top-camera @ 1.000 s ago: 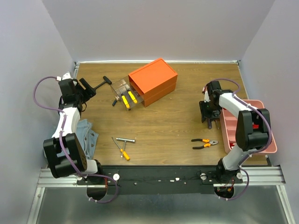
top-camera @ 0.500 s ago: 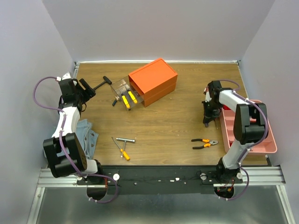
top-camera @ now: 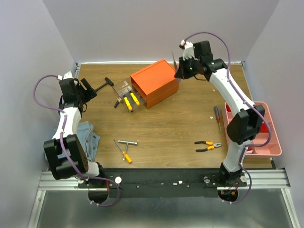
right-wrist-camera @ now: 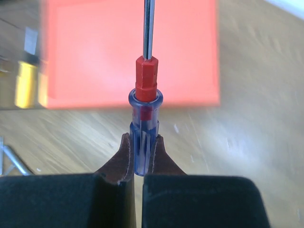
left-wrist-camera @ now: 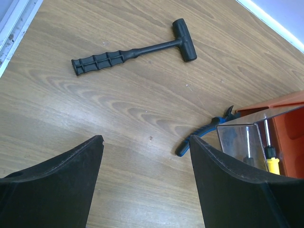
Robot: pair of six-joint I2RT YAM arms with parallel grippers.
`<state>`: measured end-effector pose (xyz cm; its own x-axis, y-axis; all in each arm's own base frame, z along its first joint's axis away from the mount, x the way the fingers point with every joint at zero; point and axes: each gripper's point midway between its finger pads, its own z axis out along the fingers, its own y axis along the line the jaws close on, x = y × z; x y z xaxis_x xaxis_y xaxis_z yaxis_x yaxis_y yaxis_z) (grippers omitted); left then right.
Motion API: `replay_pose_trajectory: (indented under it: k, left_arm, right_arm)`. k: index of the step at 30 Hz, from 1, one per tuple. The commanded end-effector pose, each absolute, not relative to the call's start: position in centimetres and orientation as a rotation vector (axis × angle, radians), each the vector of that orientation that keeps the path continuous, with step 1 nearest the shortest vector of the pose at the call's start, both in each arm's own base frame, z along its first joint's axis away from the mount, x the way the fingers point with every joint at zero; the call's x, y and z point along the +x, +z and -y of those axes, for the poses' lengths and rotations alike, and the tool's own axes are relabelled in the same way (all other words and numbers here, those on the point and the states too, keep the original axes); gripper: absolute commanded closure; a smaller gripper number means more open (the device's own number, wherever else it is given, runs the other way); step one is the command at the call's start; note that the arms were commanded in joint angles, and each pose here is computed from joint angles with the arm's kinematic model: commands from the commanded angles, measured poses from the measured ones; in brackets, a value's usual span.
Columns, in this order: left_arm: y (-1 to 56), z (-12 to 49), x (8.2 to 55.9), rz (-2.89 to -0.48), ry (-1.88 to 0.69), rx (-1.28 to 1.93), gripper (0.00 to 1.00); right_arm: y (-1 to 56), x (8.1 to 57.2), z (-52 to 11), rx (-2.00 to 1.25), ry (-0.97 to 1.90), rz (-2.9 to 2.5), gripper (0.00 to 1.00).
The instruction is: Sort the tools into containers
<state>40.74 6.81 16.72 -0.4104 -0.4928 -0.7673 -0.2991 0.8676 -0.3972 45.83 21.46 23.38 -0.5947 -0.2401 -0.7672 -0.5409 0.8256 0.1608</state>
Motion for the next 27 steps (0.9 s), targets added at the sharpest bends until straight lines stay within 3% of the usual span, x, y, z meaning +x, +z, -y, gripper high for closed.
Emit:
replay_pose_trajectory:
  k: [1,9,19,23,25,27]
  left_arm:
    - [17.8,-6.9,41.3,-2.014,-0.226,-0.529,0.17]
    - [18.0,-6.3,42.1,-2.041,-0.265,-0.520,0.18]
    - [18.0,-4.9,42.0,-2.005,-0.365,-0.584,0.18]
    - [18.0,-4.6,41.4,-1.996,-0.373,-0.584,0.18]
    - [18.1,-4.5,41.1,-1.986,-0.374,-0.586,0.18]
    - [18.4,-4.4,41.1,-1.966,-0.385,-0.596,0.18]
  right_arm:
    - [25.3,45.0,-30.0,-0.878,0.819,-2.035,0.99]
    - [24.5,41.5,-40.3,-1.091,1.039,-1.895,0.99]
    - [21.0,39.9,-46.0,-1.161,0.995,-1.910,0.97]
    - [19.3,40.4,-45.3,-1.160,0.917,-1.968,0.72]
    - [19.4,40.3,-44.3,-1.171,0.858,-1.983,0.50]
    - [21.9,40.0,-43.4,-1.180,0.820,-1.934,0.35]
